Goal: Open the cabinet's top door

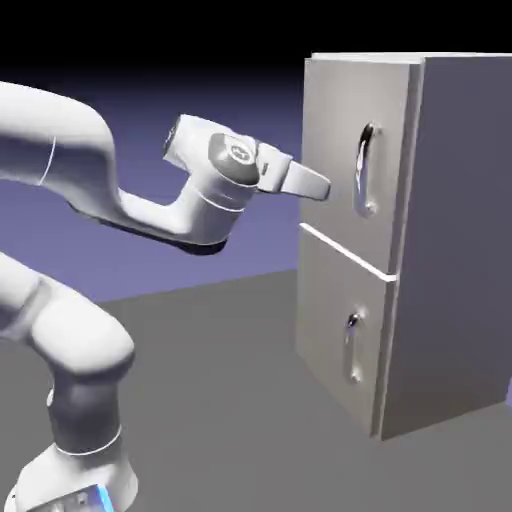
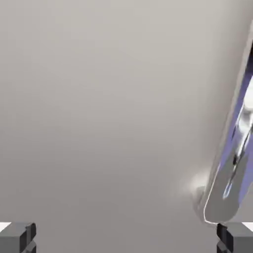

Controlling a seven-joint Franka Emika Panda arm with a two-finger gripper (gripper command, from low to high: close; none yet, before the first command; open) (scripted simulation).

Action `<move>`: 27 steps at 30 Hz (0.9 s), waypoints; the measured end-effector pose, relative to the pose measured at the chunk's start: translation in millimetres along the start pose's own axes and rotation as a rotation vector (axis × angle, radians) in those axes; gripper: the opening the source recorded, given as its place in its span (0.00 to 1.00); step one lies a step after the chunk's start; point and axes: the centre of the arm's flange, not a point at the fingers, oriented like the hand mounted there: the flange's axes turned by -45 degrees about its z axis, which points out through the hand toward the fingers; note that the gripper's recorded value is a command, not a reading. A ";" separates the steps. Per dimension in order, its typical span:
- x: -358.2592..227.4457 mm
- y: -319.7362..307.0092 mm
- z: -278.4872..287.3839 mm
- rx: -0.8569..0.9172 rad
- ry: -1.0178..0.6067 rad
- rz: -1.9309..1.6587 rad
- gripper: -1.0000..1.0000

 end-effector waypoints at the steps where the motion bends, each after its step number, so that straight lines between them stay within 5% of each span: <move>1: 0.2 1.5 -1.2 -0.001 0.014 0.002 0.50; 27: -3.7 65.5 11.4 0.042 0.370 0.090 0.50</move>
